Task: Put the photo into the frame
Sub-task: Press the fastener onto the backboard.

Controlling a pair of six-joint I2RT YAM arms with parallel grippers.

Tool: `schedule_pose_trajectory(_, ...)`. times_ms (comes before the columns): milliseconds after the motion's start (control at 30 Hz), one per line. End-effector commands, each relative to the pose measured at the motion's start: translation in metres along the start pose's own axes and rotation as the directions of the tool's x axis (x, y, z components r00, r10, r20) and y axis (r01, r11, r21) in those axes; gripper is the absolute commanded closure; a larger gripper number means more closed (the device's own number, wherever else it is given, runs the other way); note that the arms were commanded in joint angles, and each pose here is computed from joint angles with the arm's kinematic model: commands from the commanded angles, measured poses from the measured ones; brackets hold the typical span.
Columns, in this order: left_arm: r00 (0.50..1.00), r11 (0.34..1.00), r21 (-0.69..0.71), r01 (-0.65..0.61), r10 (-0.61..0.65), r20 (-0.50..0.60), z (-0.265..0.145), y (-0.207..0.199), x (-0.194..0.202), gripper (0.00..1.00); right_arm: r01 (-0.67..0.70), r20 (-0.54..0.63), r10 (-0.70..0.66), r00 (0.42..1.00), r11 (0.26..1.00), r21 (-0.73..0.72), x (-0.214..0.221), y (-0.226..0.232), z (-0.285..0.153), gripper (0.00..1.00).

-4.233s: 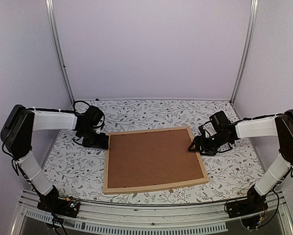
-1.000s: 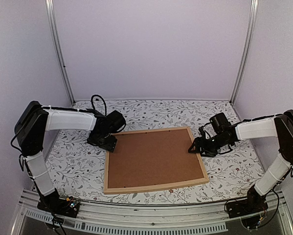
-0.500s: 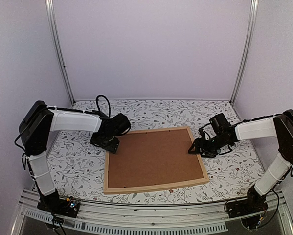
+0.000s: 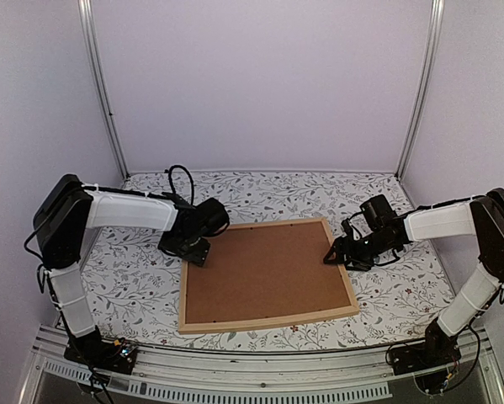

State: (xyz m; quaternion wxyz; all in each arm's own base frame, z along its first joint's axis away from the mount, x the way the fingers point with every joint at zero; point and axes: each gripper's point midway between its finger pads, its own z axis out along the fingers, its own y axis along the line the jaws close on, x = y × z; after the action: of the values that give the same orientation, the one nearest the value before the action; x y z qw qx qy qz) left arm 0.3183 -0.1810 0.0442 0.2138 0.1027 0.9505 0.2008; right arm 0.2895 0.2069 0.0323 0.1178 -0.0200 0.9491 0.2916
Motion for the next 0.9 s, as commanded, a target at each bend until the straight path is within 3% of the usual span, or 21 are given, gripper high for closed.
schedule_pose_trajectory(0,1.000,0.978,0.208,0.005,0.001,-0.030,-0.018,-0.031,0.015,0.16,0.010,-0.013,-0.010,1.000,1.000,0.008,0.006,-0.003,0.004,0.23)
schedule_pose_trajectory(167,0.999,0.969,0.244,0.028,-0.017,-0.049,-0.039,-0.013,0.026,0.16,0.016,-0.008,-0.016,1.000,1.000,0.012,0.005,-0.003,0.002,0.23)
schedule_pose_trajectory(400,0.989,0.971,0.226,0.082,-0.050,-0.142,-0.047,0.011,0.073,0.16,0.018,-0.005,-0.018,1.000,1.000,0.012,0.005,-0.002,0.001,0.23)
schedule_pose_trajectory(633,0.971,0.968,0.224,0.113,-0.060,-0.233,-0.049,0.012,0.115,0.16,0.022,-0.007,-0.022,1.000,1.000,0.014,0.003,-0.002,0.002,0.23)
schedule_pose_trajectory(867,0.969,0.962,0.254,0.100,-0.036,-0.246,-0.049,-0.001,0.124,0.16,0.023,-0.013,-0.023,1.000,1.000,0.011,0.003,-0.003,0.005,0.23)
